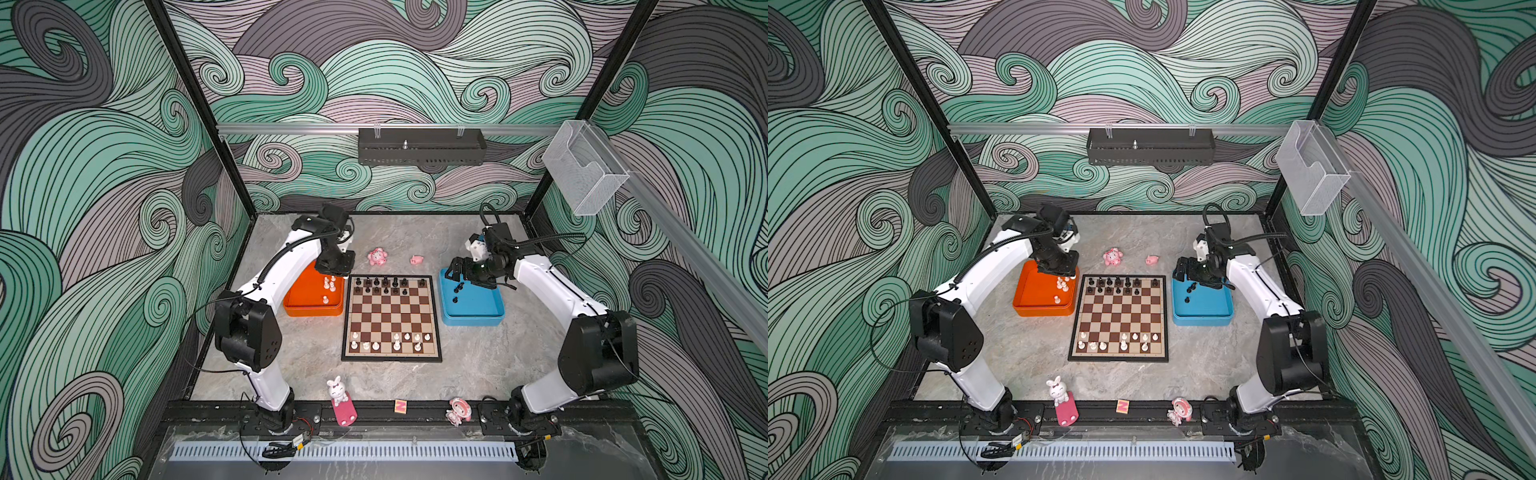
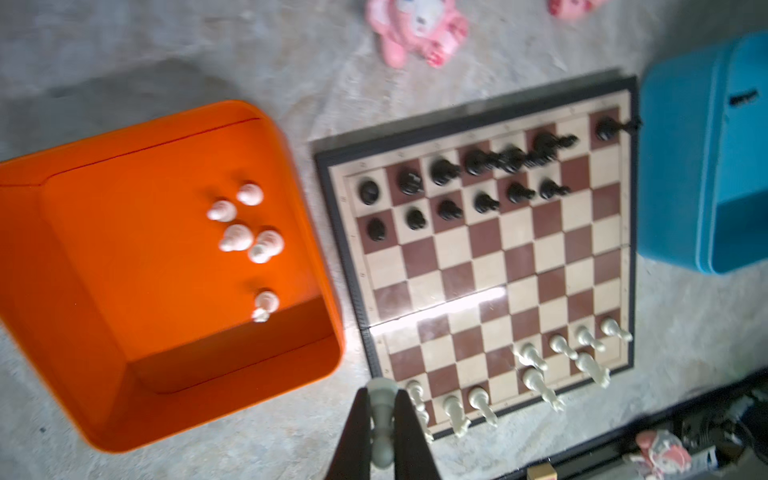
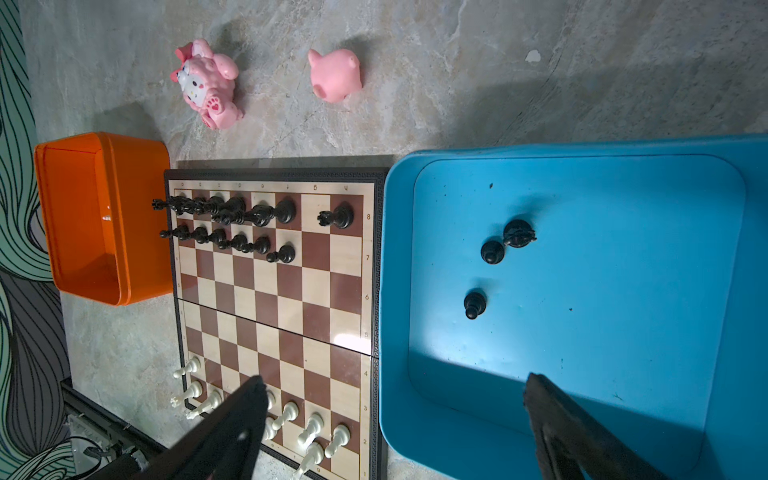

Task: Set up the chess pieces on the board

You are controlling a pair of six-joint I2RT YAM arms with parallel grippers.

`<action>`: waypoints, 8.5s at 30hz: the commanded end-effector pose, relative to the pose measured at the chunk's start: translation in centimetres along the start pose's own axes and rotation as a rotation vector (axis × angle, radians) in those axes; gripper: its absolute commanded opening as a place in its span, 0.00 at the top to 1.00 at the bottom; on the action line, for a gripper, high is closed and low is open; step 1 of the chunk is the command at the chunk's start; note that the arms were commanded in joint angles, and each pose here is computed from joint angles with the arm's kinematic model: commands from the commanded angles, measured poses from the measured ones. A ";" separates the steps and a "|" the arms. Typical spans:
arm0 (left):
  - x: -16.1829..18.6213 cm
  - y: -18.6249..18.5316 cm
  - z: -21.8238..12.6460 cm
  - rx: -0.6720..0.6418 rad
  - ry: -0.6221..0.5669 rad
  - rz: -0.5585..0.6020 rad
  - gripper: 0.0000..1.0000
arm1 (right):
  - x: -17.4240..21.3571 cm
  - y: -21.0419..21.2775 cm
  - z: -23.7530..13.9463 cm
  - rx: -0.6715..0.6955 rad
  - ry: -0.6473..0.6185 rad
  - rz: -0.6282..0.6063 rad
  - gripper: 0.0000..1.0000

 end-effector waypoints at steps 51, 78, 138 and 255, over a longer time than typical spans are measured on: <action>11.0 -7.5 11.0 -0.072 0.310 0.113 0.90 | 1.9 -2.4 -0.9 0.022 0.014 0.041 0.03; 11.4 -7.8 12.2 -0.072 0.340 0.109 0.88 | 1.9 -2.5 -0.7 0.021 0.021 0.040 0.02; 10.6 -7.1 11.4 -0.155 0.328 0.132 0.70 | 1.8 -2.6 -0.6 0.016 0.021 0.046 0.03; -1.5 16.0 13.1 -0.244 0.215 -0.494 0.84 | 1.5 2.9 4.4 0.002 0.131 -0.080 0.03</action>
Point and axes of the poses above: each gripper's point midway between its finger pads, its own z axis out along the fingers, its own y axis along the line the jaws close on, x = y × z, the point moved 2 cm from there along -z, back along the fingers, and after that the axes turned 5 degrees about z, right-handed, at the moved point
